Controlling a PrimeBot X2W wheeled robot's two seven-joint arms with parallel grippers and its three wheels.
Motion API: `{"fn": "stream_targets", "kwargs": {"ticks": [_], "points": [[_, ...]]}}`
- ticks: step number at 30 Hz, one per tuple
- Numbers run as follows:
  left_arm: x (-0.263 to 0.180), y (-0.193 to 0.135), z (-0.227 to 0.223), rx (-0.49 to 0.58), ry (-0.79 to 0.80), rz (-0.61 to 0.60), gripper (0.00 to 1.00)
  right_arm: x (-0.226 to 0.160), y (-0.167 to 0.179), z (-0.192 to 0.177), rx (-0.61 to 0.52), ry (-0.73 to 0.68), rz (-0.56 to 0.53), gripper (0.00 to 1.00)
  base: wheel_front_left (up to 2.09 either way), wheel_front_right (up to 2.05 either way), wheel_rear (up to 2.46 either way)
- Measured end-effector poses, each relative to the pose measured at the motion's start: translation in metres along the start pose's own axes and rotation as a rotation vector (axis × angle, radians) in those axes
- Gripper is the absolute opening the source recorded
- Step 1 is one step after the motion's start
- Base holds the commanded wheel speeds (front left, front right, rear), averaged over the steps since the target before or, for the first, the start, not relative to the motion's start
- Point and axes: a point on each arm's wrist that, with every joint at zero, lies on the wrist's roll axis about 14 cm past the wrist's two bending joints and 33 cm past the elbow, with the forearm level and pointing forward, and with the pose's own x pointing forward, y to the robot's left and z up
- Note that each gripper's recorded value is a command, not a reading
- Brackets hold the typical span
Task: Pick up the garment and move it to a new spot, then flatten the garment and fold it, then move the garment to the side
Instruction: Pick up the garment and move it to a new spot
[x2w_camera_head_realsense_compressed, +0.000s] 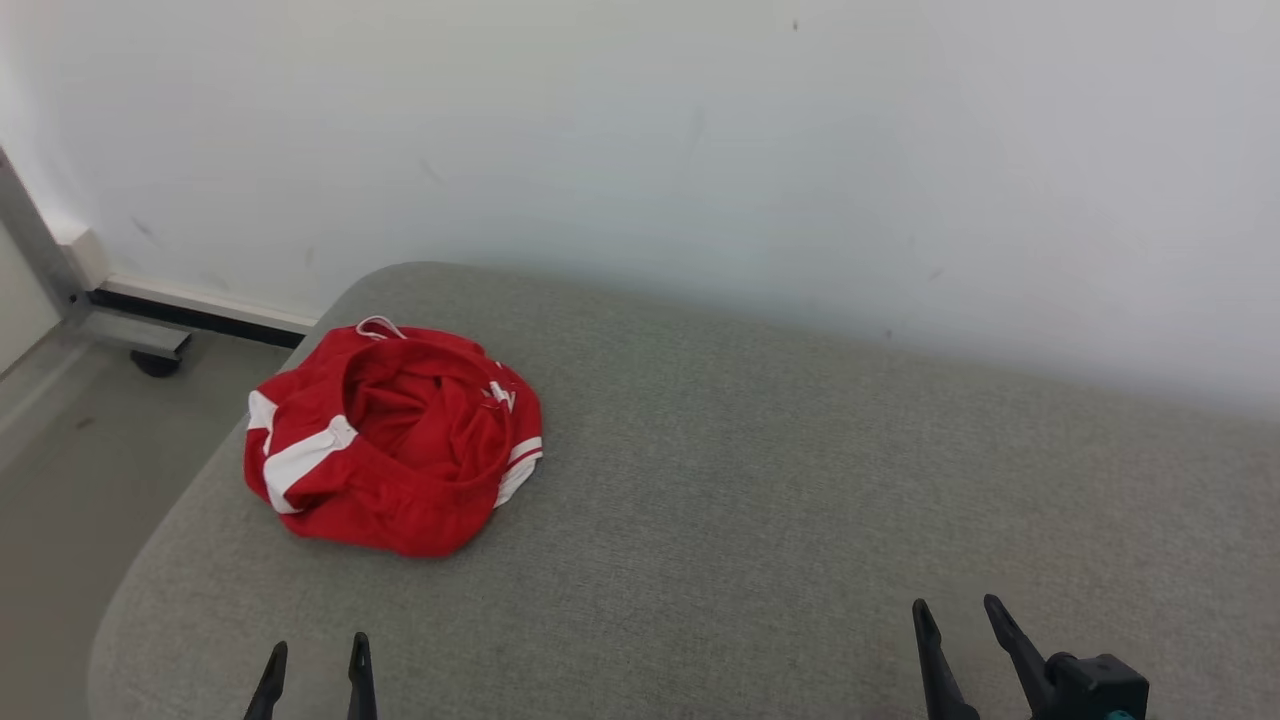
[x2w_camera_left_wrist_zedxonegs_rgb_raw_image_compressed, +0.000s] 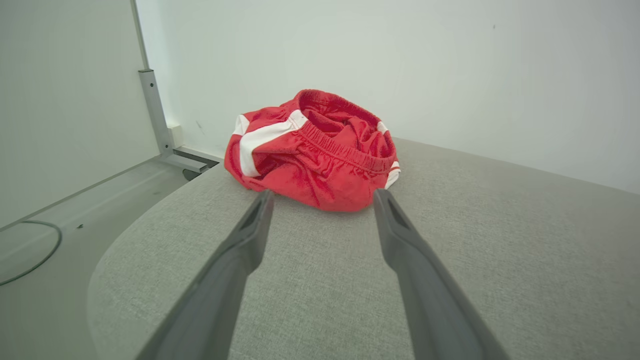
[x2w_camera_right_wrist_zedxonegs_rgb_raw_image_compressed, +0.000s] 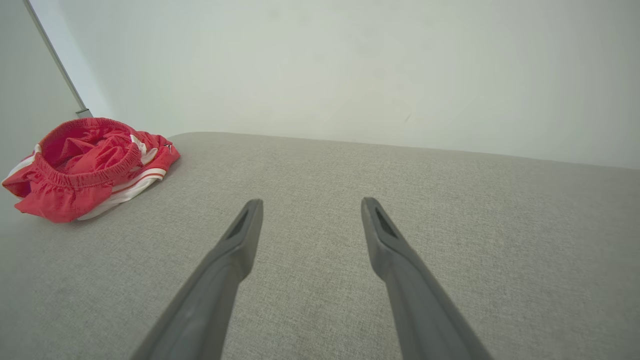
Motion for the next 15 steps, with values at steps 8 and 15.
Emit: {"fn": "stream_targets", "kwargs": {"ticks": [8,15], "points": [[-0.027,0.048,0.008,0.0,-0.029,0.158,1.0,0.025,0.048,0.003,-0.011,-0.001,0.151,1.0,0.0,0.0,0.0],[-0.044,0.073,0.006,0.003,-0.018,0.257,1.0,0.043,0.075,-0.003,-0.01,0.021,0.238,1.0,0.0,0.0,0.0]]}}
